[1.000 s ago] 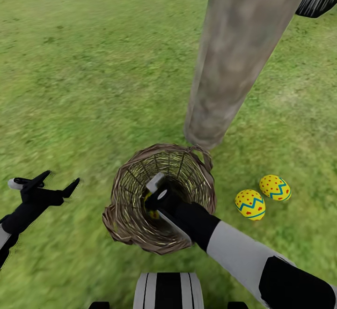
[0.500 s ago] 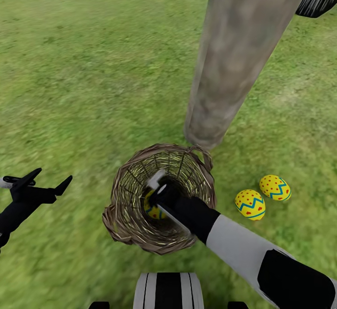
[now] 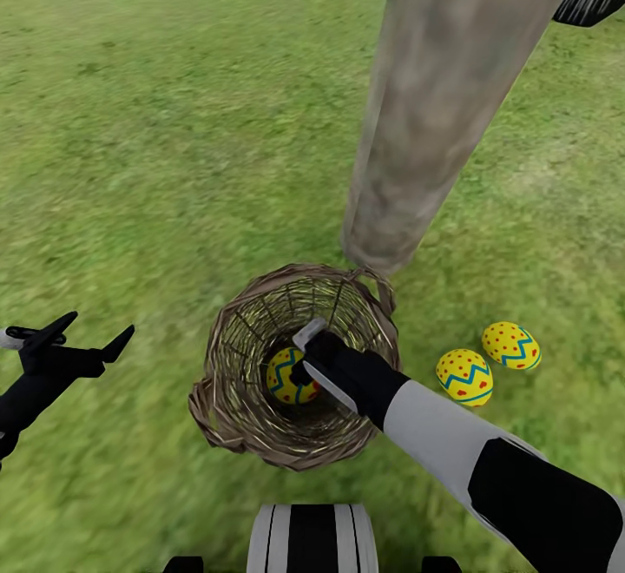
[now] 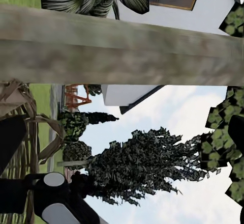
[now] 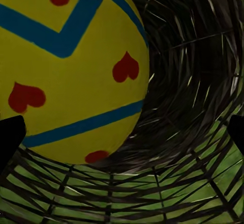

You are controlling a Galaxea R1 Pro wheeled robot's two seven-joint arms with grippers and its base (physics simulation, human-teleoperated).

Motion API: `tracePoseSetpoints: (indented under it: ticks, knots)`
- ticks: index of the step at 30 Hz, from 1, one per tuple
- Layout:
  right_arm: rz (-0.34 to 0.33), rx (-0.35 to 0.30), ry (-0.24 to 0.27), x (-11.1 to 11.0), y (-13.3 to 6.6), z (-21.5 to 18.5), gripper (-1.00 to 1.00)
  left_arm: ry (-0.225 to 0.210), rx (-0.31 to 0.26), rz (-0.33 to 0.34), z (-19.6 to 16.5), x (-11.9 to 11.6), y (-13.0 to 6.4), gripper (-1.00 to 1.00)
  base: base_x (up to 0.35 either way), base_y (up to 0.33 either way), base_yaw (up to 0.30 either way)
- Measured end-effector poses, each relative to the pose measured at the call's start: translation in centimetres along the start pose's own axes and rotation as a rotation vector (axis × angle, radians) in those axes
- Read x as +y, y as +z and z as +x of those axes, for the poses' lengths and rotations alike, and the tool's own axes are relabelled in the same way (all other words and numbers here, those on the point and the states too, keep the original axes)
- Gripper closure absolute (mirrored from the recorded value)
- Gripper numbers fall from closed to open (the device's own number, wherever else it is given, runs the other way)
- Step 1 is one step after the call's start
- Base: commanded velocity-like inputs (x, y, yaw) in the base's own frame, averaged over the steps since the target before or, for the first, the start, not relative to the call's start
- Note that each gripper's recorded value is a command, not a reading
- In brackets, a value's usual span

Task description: Take the three Easter eggs out of the wicker basket on the lawn in the garden, then place them on the lawn next to a single tree (choose any tree) so that all three eggs are next to the same tree and none are left in the basket.

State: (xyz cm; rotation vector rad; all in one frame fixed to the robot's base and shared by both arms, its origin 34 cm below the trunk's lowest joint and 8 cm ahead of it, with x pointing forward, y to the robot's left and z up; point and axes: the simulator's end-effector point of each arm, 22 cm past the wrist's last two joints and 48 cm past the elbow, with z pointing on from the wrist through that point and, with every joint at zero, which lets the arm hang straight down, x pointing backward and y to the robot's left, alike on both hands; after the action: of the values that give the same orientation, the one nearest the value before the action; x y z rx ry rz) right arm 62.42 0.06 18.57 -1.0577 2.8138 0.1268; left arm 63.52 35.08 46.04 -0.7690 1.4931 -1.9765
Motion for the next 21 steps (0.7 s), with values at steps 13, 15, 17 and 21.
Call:
tracePoseSetpoints:
  ticks: [13, 15, 17, 21]
  knots:
    - [-0.007, -0.011, -0.004, 0.28, -0.23, -0.41, -1.00, -0.001, -0.001, 0.000, -0.02, 0.03, -0.03, -1.00, 0.000, 0.000, 0.000]
    - [-0.007, -0.012, -0.004, 0.28, -0.24, -0.43, -1.00, -0.001, -0.001, 0.000, -0.03, 0.01, -0.04, -1.00, 0.018, 0.076, 0.000]
    - [-0.008, -0.012, -0.003, 0.30, -0.24, -0.42, -1.00, -0.001, -0.001, 0.000, -0.02, 0.00, -0.03, -1.00, 0.051, 0.199, 0.000]
    - [-0.007, -0.012, -0.003, 0.28, -0.25, -0.46, -1.00, -0.001, -0.001, -0.001, -0.02, 0.01, -0.03, -1.00, 0.019, 0.254, 0.000]
